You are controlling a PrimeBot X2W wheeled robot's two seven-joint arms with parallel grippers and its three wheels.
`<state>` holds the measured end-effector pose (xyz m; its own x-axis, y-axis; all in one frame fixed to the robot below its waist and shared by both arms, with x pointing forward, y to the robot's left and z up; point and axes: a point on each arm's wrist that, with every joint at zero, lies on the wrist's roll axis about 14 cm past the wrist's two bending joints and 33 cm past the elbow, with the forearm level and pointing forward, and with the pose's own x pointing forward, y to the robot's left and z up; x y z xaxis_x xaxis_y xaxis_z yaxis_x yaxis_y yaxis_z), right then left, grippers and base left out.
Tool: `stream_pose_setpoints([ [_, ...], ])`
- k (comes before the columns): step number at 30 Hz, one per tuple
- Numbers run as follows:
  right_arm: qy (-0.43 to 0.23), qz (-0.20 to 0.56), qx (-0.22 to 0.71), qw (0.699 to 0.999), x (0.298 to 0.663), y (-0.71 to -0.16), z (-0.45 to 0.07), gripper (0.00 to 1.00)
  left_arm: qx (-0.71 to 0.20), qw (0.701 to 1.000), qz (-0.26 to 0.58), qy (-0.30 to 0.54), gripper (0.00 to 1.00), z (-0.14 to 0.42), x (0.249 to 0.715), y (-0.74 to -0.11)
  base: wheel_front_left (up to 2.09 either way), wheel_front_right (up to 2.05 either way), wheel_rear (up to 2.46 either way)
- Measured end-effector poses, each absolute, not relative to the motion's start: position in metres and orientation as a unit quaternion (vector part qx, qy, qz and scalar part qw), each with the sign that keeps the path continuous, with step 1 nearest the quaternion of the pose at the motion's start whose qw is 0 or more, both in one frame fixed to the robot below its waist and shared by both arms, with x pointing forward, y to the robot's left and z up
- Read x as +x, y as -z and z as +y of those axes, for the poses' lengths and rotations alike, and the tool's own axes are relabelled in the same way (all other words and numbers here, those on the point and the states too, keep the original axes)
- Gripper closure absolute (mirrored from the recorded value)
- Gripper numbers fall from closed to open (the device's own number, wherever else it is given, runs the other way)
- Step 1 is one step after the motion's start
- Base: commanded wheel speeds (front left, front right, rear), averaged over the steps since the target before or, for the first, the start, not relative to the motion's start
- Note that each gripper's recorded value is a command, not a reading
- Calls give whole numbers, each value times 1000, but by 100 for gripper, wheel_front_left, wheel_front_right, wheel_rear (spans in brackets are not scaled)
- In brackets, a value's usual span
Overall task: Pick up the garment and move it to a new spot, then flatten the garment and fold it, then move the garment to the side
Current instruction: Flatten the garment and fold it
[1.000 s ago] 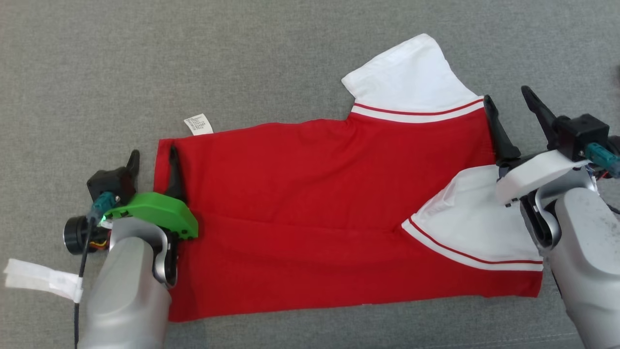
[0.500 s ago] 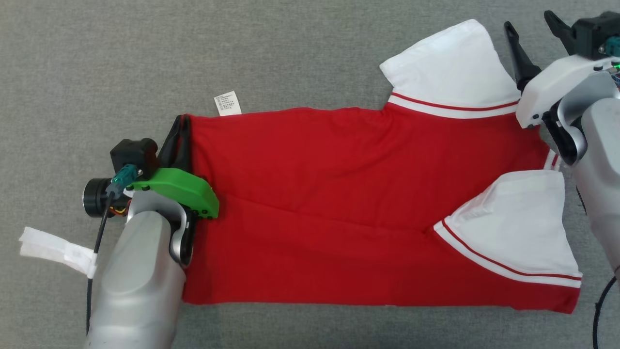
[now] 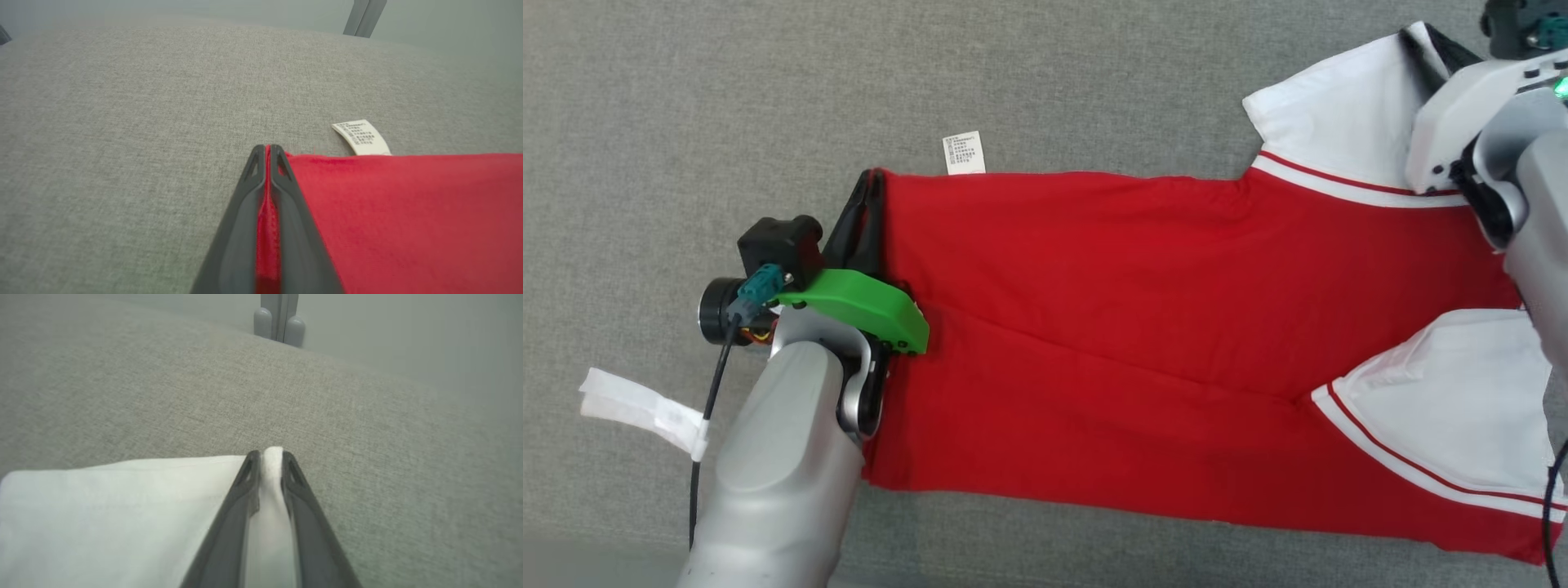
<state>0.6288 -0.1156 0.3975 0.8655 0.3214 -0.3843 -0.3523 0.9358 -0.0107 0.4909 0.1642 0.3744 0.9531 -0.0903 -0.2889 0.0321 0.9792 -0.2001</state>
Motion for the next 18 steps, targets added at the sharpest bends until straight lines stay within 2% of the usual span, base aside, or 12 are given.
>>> stream_pose_setpoints([
  [4, -149, 89, -47, 984, 650, -443, -138, 100, -97, 989, 109, 20, 100, 169, 503, -398, 0, 0, 0],
  [10, -125, -17, -2, 992, 661, -515, -141, 100, -96, 993, 63, 7, 100, 178, 506, -427, 0, 0, 0],
  [18, -105, -32, 52, 993, 604, -513, -149, 100, -97, 994, 54, 6, 100, 179, 482, -436, 0, 0, 0],
])
